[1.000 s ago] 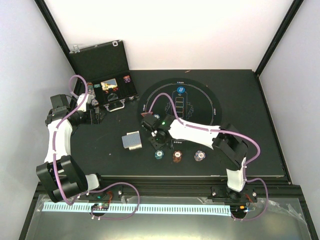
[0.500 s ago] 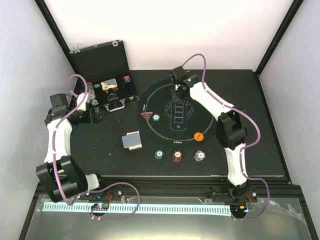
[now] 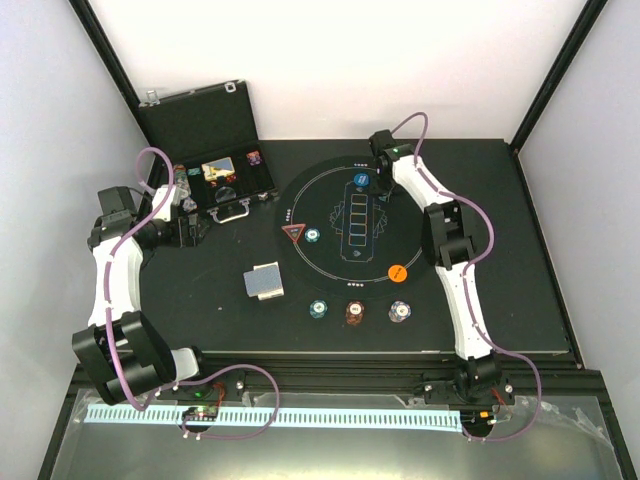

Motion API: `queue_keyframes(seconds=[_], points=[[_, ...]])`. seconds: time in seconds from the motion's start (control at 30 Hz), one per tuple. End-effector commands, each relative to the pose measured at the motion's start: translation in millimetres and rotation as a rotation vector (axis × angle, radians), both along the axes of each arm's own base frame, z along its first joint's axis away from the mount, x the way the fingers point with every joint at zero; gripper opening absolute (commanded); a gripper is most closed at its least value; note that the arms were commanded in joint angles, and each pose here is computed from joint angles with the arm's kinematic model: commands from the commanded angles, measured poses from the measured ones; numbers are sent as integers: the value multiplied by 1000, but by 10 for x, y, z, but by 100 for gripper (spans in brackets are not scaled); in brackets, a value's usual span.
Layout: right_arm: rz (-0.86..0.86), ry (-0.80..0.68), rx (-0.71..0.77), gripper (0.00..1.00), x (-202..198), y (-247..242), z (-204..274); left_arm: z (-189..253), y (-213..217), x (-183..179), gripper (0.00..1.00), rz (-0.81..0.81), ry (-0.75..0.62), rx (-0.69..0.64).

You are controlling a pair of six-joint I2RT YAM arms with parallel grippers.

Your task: Distribute texas hold em gaming equipment

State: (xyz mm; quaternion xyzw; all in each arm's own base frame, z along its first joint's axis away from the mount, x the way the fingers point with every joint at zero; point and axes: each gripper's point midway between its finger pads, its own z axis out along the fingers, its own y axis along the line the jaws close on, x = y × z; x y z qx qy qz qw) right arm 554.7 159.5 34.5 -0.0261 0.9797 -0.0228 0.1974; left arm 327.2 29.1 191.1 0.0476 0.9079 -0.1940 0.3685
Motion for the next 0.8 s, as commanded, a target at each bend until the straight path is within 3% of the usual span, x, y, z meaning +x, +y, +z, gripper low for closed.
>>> queue_keyframes(seconds=[0.0,0.4,0.47,0.63,0.77], points=[[15,-53,16,18,162,66,92,127,-8,27,99,-20,-30,-7],[21,-69,72,23,268,184,12,135,-4,28,99,-20,-31,-5],[25,-60,65,30,252,177,-19,140,-6,29,99,-20,-31,-5],[33,-63,59,64,237,166,83,136,-11,22,99,-20,-27,-8],[34,-103,63,75,252,160,375,141,-16,9,99,-20,-25,-10]])
